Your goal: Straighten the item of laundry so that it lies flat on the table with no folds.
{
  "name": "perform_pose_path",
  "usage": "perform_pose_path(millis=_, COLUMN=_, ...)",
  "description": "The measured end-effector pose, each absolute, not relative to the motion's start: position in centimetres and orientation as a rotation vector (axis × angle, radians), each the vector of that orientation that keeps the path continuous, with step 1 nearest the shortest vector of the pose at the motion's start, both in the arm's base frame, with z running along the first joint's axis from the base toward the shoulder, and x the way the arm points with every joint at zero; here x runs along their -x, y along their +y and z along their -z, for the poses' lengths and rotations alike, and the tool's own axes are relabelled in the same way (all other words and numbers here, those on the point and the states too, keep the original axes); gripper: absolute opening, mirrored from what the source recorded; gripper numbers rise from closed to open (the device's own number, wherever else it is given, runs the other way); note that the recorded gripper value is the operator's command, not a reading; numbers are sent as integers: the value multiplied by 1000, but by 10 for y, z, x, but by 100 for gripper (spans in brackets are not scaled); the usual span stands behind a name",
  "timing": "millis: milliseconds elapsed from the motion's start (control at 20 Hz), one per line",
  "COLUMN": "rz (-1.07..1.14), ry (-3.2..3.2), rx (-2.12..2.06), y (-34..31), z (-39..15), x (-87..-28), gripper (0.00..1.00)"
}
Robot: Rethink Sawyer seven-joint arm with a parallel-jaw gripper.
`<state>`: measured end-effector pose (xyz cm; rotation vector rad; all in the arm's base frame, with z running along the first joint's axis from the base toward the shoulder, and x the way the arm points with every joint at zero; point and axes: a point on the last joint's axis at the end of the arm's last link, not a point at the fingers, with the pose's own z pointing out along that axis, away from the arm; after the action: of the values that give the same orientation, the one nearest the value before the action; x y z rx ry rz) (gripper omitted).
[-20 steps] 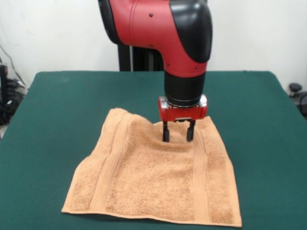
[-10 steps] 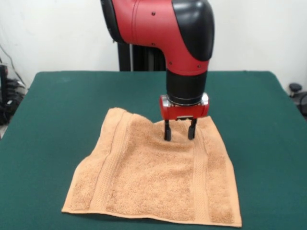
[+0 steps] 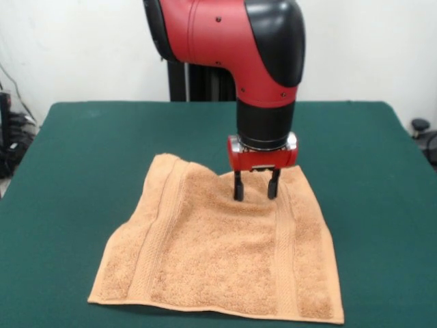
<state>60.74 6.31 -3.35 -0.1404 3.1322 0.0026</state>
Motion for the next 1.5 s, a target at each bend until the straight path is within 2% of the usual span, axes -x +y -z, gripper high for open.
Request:
perform_pose_path(millis=950, rz=-8, ry=3132, rx=131, y=66, z=34, x=-608, gripper=100)
perform_pose_path(millis=1500, rz=-15, ry=3120, rx=175, y=95, z=34, x=-608, gripper=100)
